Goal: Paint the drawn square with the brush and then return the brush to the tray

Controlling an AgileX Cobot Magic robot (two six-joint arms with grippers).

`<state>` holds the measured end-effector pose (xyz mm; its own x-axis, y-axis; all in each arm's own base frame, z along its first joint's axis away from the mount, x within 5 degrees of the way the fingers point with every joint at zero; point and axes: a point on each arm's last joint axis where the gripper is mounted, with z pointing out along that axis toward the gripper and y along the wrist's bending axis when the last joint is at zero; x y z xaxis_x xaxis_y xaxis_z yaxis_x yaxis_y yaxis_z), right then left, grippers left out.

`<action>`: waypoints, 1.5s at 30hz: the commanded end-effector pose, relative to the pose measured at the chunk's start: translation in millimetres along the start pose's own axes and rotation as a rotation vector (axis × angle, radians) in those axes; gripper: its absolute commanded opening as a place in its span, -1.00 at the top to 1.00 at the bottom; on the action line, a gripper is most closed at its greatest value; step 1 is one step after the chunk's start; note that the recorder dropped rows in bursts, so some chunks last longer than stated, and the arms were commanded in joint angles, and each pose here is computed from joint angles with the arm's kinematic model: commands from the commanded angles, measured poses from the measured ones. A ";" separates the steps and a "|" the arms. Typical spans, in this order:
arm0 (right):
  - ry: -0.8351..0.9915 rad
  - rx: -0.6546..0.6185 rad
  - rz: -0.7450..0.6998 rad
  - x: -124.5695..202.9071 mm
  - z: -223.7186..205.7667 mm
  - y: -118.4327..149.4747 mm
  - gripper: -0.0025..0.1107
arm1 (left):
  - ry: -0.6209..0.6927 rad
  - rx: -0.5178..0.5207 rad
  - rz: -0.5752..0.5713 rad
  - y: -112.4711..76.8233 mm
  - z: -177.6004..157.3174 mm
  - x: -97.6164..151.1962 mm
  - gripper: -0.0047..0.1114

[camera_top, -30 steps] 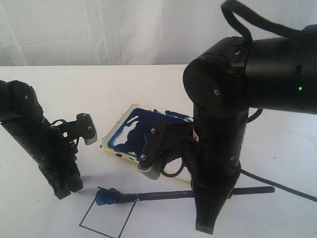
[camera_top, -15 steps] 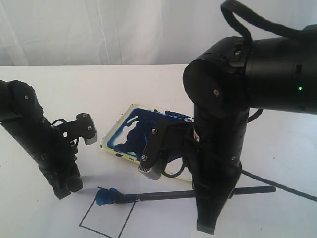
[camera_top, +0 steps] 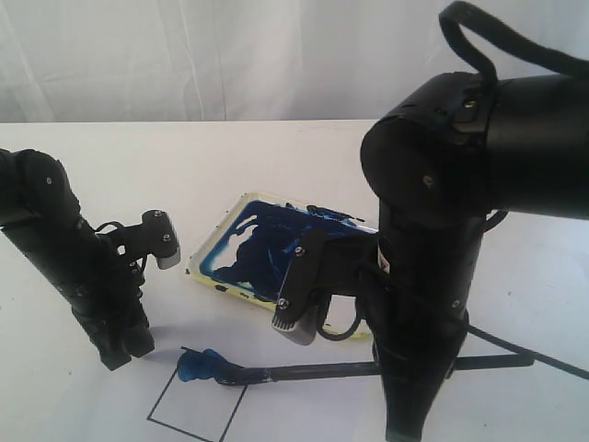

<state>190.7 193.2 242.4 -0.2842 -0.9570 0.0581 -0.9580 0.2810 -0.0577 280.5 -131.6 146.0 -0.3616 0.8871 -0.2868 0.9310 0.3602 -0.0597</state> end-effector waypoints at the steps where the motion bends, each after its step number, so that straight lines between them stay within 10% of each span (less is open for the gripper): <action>1: -0.008 0.015 -0.008 5.6 -5.1 1.4 0.96 | 0.044 0.056 0.000 -6.0 7.9 5.0 0.20; 45: -0.126 -0.008 -0.054 19.7 -23.4 14.7 0.96 | 0.044 0.056 0.000 -6.0 7.9 5.0 0.20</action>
<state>171.4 178.2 265.4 -0.2438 -0.9692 -0.0334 -0.9676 0.2454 -0.0597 280.3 -131.5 145.9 -0.3604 0.8882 -0.2851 0.9315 0.3586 -0.0603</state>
